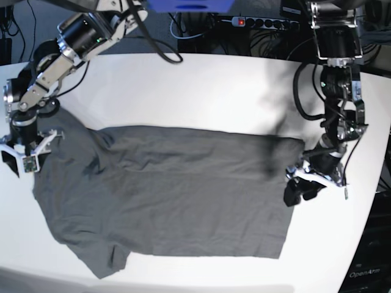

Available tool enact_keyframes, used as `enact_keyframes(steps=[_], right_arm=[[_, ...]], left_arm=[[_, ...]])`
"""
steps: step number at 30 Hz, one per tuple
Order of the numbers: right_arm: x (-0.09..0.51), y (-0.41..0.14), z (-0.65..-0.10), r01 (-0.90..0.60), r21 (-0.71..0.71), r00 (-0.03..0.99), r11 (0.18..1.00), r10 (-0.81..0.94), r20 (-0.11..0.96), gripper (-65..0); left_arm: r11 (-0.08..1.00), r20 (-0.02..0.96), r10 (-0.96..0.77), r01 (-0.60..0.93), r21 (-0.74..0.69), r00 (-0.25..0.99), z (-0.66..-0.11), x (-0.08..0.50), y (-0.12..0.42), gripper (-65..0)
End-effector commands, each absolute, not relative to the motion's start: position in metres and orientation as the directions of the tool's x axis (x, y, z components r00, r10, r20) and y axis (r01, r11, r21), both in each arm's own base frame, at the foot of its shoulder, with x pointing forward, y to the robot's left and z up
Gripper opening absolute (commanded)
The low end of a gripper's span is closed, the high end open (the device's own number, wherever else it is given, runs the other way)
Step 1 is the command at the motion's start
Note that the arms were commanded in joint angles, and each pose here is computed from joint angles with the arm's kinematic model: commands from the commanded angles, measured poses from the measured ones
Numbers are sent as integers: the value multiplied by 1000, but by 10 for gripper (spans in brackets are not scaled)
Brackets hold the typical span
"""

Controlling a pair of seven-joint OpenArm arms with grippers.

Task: Fold the T-shirt properly
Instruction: 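Raise the right gripper and move it toward the sleeve and collar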

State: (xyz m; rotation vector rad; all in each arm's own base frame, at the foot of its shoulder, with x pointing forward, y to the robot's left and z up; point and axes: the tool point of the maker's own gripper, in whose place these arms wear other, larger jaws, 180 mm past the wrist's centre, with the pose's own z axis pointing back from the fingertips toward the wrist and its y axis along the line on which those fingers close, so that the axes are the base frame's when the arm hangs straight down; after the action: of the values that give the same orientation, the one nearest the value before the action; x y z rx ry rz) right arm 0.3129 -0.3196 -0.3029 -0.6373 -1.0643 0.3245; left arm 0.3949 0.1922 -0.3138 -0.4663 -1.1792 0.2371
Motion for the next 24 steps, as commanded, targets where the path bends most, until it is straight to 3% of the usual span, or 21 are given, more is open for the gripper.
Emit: enact_keyframes(steps=[1, 8, 15, 24], right_arm=[[316, -318, -292, 61, -640, 433, 766, 557, 709, -370], [295, -296, -330, -42, -622, 517, 782, 550, 656, -370], [304, -290, -290, 9, -648, 538, 761, 542, 645, -370], [299, -316, -286, 100, -630, 770, 770, 340, 539, -371]], left_arm=[[881, 853, 415, 94, -463, 315, -292, 403, 195, -298], [881, 853, 417, 94, -465, 314, -292, 403, 194, -298], [880, 851, 418, 90, -466, 318, -294, 403, 195, -298], [880, 851, 419, 91, -467, 317, -293, 403, 195, -298]])
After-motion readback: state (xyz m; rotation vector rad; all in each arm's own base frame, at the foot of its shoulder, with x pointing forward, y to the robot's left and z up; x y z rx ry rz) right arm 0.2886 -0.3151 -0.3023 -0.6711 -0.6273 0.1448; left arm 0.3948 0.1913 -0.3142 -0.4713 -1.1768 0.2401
